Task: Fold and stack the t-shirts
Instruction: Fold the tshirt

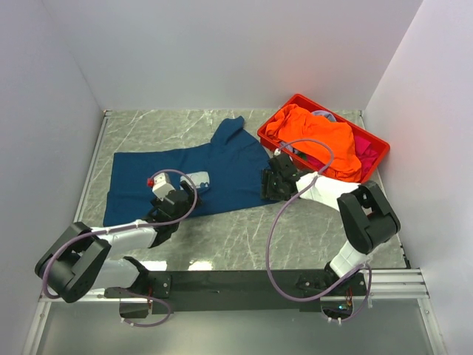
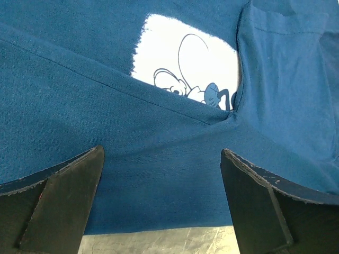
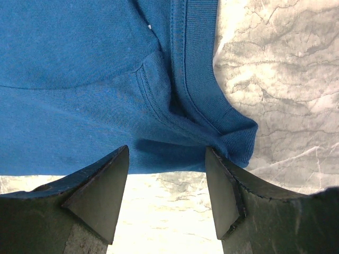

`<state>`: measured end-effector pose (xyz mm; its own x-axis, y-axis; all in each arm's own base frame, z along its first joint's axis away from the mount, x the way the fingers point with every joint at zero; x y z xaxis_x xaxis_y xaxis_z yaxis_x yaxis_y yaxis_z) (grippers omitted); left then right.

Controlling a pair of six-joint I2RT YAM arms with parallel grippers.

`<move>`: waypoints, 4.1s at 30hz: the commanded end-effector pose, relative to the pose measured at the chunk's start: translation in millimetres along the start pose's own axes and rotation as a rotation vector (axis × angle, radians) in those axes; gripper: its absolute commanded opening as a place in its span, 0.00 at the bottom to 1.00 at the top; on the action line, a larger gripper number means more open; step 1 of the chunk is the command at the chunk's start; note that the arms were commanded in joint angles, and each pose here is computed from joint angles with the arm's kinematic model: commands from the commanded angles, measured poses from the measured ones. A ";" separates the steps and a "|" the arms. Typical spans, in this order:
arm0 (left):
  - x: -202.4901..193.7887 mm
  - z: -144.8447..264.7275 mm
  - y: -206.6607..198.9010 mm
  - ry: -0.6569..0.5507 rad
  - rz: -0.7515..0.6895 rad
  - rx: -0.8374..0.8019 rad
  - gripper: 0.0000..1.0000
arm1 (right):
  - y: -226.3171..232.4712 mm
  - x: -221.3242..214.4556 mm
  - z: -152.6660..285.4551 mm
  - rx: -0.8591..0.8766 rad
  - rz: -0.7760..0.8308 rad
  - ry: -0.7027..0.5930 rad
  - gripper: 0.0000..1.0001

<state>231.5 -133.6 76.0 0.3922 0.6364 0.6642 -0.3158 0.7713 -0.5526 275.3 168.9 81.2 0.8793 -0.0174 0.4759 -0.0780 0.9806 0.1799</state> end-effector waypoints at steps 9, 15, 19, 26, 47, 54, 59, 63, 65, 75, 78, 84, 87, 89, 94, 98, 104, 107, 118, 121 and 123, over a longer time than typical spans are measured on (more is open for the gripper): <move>-22.7 21.3 26.5 0.103 0.006 0.063 1.00 | -21.6 -41.7 16.5 -0.054 -0.001 0.092 0.67; -5.8 36.2 9.9 0.069 0.031 0.000 0.99 | 5.2 -17.7 47.9 -0.016 0.057 -0.007 0.66; 8.7 41.8 -3.0 0.032 0.029 -0.031 0.99 | 26.7 9.1 54.9 0.024 0.084 -0.080 0.66; 4.8 23.9 -18.1 0.035 0.000 -0.027 0.99 | 50.2 28.6 21.7 0.041 0.127 -0.080 0.66; -33.7 25.7 28.3 0.170 -0.030 0.076 0.99 | 34.4 -92.6 0.9 -0.073 0.154 0.181 0.65; -45.2 46.1 38.2 0.235 0.010 0.059 0.99 | 25.8 -114.2 28.7 -0.095 0.157 0.197 0.65; -53.7 63.2 47.4 0.269 0.072 0.040 0.99 | 16.6 -128.9 41.8 -0.106 0.138 0.212 0.65; -57.6 72.5 49.2 0.287 0.097 0.015 0.99 | 12.0 -139.4 50.6 -0.085 0.120 0.226 0.65; -59.2 76.5 47.9 0.296 0.097 0.008 0.99 | 7.3 -147.8 52.3 -0.089 0.111 0.245 0.65; -57.6 94.0 39.4 0.294 0.093 0.011 0.99 | -0.2 -161.6 70.4 -0.071 0.089 0.250 0.66; -44.5 97.3 20.3 0.256 0.095 -0.049 0.99 | 8.6 -141.2 79.7 -0.075 0.103 0.188 0.66; -16.1 93.5 -23.4 0.145 -0.010 -0.070 0.99 | 44.6 -82.5 91.3 -0.036 0.146 0.035 0.69; -2.5 84.1 -42.3 0.115 -0.020 -0.094 0.99 | 60.2 -55.6 87.3 -0.017 0.171 -0.004 0.69; 12.7 72.0 -48.6 0.088 -0.012 -0.105 0.99 | 70.7 -39.1 81.7 -0.017 0.196 -0.023 0.69; 52.5 25.7 -25.9 -0.010 0.022 0.013 0.99 | 90.3 1.7 63.5 -0.017 0.213 -0.096 0.70; 68.6 -2.0 -15.2 -0.044 0.033 0.062 0.99 | 99.8 16.0 34.7 -0.079 0.251 -0.094 0.70; 70.7 -31.0 3.2 -0.004 0.050 0.115 0.99 | 107.1 20.6 2.7 -0.118 0.264 -0.077 0.70; 66.9 -37.2 17.5 0.022 0.079 0.135 0.99 | 106.7 13.5 -11.3 -0.123 0.264 -0.051 0.69; 68.7 -32.6 42.7 0.034 0.137 0.179 0.99 | 111.2 -19.6 -24.4 -0.083 0.283 0.011 0.68; 68.9 -26.9 47.9 0.029 0.145 0.192 0.99 | 117.7 -31.9 -23.2 -0.063 0.299 0.031 0.68; 69.9 -22.1 50.6 0.024 0.147 0.201 0.99 | 121.0 -39.2 -22.3 -0.056 0.313 0.040 0.68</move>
<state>272.1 -55.3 85.0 0.3453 0.7418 0.5749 -0.5167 0.6617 -0.5434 265.7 286.7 76.4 0.8187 0.2581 0.5130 -0.2816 0.9590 -0.0331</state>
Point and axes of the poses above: each gripper's point midway between its finger pads, its own z axis back along the fingers, its own y axis along the line the jaws close on, x = y × z, the point moved 7 cm from there along z, back along the fingers, and after that the axes turned 5 degrees about z, right-handed, at the moved point
